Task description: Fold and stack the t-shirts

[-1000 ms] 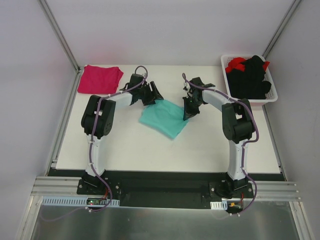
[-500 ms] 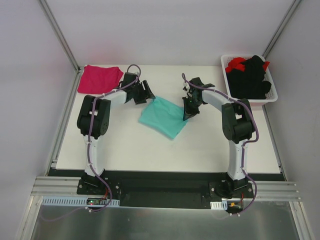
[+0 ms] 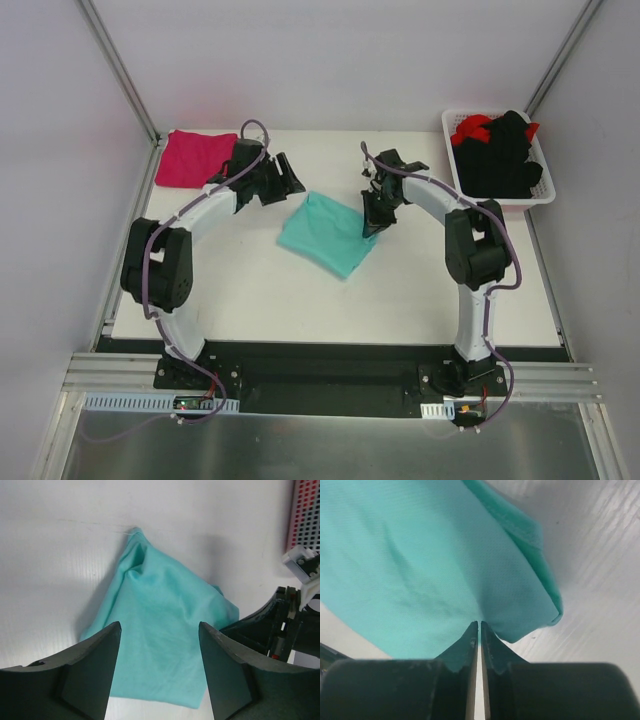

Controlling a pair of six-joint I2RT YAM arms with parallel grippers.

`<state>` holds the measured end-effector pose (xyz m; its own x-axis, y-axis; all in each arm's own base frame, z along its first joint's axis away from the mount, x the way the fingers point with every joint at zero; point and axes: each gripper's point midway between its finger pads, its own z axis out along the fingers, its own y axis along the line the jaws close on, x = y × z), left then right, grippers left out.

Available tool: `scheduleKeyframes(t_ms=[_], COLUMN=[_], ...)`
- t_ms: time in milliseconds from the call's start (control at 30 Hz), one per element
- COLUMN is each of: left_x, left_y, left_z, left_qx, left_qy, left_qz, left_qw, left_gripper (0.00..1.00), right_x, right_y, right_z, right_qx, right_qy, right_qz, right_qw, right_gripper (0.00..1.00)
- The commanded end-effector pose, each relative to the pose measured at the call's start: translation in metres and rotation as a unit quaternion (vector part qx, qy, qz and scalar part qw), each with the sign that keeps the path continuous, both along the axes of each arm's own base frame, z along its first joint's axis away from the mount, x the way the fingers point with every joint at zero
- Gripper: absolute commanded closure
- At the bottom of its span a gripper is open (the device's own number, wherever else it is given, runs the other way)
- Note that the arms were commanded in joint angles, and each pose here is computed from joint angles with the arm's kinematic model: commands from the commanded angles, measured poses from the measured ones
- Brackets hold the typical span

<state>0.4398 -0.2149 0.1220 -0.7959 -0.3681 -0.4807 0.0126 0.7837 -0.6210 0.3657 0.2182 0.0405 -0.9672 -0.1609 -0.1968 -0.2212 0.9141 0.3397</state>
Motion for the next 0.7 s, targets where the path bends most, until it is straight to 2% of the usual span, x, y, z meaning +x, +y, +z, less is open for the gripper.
scheduleKeyframes(t_ms=[0, 67, 100, 167, 200, 300, 433, 533, 600, 633, 667], left_x=[-0.023, -0.037, -0.047, -0.063, -0.07, -0.083, -0.089, -0.096, -0.103, -0.105, -0.107], left_y=[-0.003, -0.001, -0.005, 0.0, 0.0, 0.023, 0.067, 0.083, 0.091, 0.094, 0.099], left_z=[0.051, 0.052, 0.064, 0.055, 0.064, 0.056, 0.058, 0.062, 0.065, 0.065, 0.065], left_qx=[-0.002, 0.003, -0.002, 0.006, 0.001, 0.039, 0.112, 0.123, 0.123, 0.126, 0.13], left_qy=[-0.049, -0.043, -0.055, -0.045, -0.055, -0.059, -0.05, -0.039, -0.035, -0.032, -0.029], left_qz=[-0.012, -0.008, -0.011, -0.003, -0.002, 0.034, 0.09, 0.113, 0.122, 0.127, 0.132], left_qw=[0.999, 0.999, 0.998, 0.999, 0.998, 0.997, 0.988, 0.985, 0.984, 0.983, 0.982], left_gripper=[0.37, 0.37, 0.37, 0.37, 0.37, 0.38, 0.35, 0.36, 0.36, 0.36, 0.35], right_x=[-0.005, -0.011, -0.015, -0.024, -0.028, -0.041, -0.052, -0.057, -0.058, -0.059, -0.058], right_y=[0.018, 0.023, 0.026, 0.03, 0.033, 0.041, 0.052, 0.066, 0.075, 0.08, 0.082], right_z=[0.084, 0.098, 0.104, 0.12, 0.126, 0.143, 0.144, 0.134, 0.124, 0.123, 0.12], right_qx=[0.05, 0.062, 0.067, 0.083, 0.087, 0.1, 0.107, 0.126, 0.136, 0.144, 0.145], right_qy=[-0.063, -0.069, -0.072, -0.077, -0.082, -0.094, -0.091, -0.087, -0.084, -0.081, -0.081], right_qz=[0.01, 0.009, 0.015, 0.007, 0.012, 0.02, 0.033, 0.037, 0.039, 0.041, 0.041], right_qw=[0.997, 0.996, 0.995, 0.994, 0.993, 0.99, 0.989, 0.988, 0.986, 0.985, 0.985], right_gripper=[0.85, 0.72, 0.57, 0.47, 0.39, 0.34, 0.33, 0.4, 0.49, 0.62, 0.86])
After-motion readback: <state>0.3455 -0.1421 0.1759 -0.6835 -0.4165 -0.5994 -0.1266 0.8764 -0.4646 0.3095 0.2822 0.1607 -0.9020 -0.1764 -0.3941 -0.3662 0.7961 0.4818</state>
